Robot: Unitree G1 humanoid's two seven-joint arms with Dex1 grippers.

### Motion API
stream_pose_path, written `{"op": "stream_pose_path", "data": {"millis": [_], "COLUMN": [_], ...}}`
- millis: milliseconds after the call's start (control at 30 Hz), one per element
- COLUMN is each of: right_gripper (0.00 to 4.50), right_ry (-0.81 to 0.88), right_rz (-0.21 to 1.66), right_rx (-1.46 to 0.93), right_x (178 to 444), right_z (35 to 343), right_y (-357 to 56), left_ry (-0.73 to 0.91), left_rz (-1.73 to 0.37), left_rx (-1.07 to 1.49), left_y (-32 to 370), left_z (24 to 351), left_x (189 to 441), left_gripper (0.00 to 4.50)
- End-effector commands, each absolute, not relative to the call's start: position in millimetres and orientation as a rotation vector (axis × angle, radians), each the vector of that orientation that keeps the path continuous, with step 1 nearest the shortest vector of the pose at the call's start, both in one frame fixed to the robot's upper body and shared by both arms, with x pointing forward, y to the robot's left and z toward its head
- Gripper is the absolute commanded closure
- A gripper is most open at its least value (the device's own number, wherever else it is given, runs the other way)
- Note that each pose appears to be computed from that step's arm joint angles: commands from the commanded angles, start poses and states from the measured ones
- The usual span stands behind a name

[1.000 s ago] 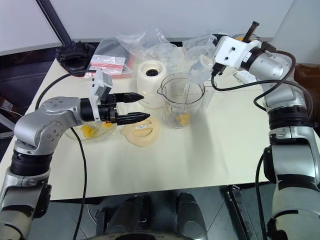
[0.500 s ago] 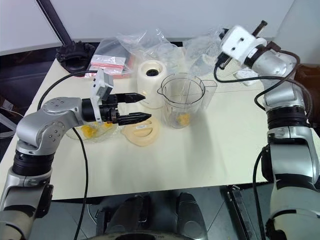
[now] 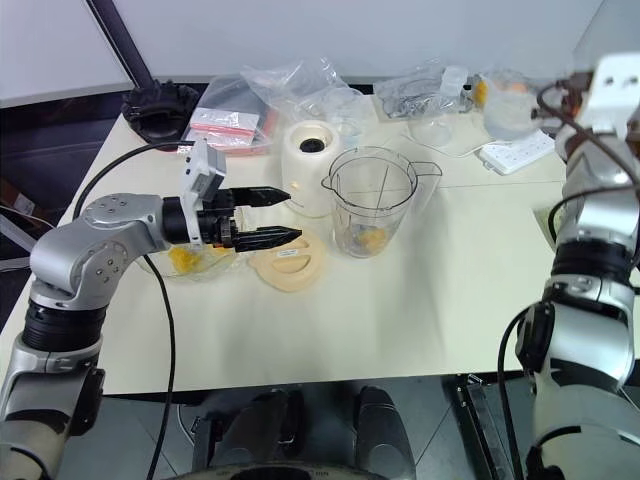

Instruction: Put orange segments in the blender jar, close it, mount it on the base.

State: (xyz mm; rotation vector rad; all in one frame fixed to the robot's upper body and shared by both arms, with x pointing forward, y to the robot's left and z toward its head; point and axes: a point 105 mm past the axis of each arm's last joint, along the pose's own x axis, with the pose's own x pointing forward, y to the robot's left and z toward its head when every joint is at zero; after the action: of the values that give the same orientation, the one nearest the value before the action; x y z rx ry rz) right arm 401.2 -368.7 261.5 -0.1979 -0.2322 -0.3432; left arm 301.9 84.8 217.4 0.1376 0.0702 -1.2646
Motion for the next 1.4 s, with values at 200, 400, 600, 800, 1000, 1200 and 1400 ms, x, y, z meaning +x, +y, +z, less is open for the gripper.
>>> {"op": "stream_pose_path", "data": {"millis": [200, 400, 600, 800, 1000, 1200, 1400], "right_gripper": [4.44, 4.44, 4.44, 4.44, 4.44, 3.02, 0.07], "right_ry": [-0.179, -0.124, -0.044, 0.016, 0.083, 0.111, 0.133], "right_rz": [-0.530, -0.545, -0.524, -0.506, -0.542, -0.556, -0.558], "right_rx": [-0.057, -0.008, 0.025, 0.067, 0.101, 0.083, 0.034], "right_x": [379.0, 378.5, 381.6, 381.3, 376.8, 373.8, 370.0], "right_z": [191.3, 154.5, 123.1, 103.5, 84.8, 76.3, 69.8], "right_y": [-397.2, -394.9, -385.1, -380.4, -381.3, -380.3, -378.0], "left_ry": [0.064, 0.096, 0.107, 0.111, 0.107, 0.108, 0.109], "left_rz": [-1.301, -1.312, -1.307, -1.302, -1.301, -1.301, -1.299], "left_rx": [0.162, 0.191, 0.206, 0.207, 0.209, 0.210, 0.209], "left_y": [79.8, 81.4, 82.1, 83.3, 83.2, 83.8, 84.9], "left_z": [220.9, 213.2, 208.4, 204.9, 203.3, 201.4, 199.1], "left_x": [292.9, 288.8, 289.4, 289.9, 291.5, 292.3, 292.5], "left_gripper": [0.47, 0.47, 0.47, 0.47, 0.47, 0.47, 0.47]}}
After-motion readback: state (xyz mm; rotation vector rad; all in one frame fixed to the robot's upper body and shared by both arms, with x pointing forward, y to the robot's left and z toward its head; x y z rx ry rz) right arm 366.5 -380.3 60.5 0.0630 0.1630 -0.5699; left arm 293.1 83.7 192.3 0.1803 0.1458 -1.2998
